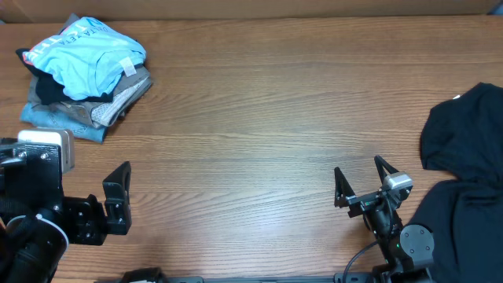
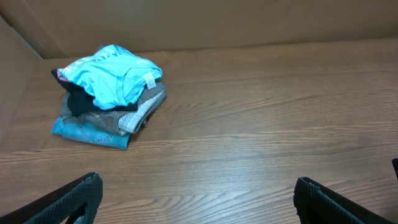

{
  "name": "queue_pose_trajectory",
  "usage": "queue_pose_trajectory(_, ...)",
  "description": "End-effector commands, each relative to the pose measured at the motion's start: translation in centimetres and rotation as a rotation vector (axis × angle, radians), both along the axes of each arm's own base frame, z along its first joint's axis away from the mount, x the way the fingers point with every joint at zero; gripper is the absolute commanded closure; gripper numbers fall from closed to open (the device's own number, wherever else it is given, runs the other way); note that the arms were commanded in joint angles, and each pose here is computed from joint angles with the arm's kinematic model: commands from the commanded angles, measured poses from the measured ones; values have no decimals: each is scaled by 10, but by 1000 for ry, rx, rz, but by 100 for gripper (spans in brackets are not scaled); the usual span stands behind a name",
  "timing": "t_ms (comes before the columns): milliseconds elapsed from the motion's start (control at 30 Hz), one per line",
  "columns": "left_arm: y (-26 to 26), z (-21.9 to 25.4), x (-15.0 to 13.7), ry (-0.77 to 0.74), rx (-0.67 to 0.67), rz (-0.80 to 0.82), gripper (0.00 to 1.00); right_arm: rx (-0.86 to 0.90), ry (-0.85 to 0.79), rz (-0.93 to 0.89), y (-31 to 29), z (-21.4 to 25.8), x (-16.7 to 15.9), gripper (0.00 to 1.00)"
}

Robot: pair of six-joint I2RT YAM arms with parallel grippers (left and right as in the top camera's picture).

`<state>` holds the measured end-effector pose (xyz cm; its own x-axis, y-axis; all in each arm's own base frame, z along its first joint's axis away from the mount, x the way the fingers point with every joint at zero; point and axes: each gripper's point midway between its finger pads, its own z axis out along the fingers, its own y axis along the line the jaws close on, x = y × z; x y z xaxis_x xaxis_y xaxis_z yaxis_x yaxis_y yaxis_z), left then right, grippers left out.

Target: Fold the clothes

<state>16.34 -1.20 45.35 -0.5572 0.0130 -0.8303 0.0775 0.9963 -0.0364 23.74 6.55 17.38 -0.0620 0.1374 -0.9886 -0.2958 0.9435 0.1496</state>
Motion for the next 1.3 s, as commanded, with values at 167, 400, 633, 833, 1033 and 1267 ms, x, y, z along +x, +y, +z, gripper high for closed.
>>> queue_pose_trajectory(167, 0, 1, 1, -1, -10, 8, 0, 0, -2, -10, -2, -2, 1, 0)
queue_pose_trajectory(400, 0, -10, 3, 34, -13, 8, 0, 0, -2, -10, -2, -2, 1, 0)
queue_pose_trajectory(633, -4, -22, 55, -143, 48, -57, 0, 0, -2, -10, -2, -2, 1, 0)
queue_pose_trajectory(833, -20, -78, 83, -286, 46, -122, 0, 0, -2, -10, -2, -2, 1, 0)
queue_pose_trajectory(1033, -21, -136, 80, -456, 66, -128, 0, 0, -2, -10, -2, -2, 1, 0)
queue_pose_trajectory(1267, -20, -186, 63, -665, 99, -127, 0, 0, -2, -10, -2, -2, 1, 0)
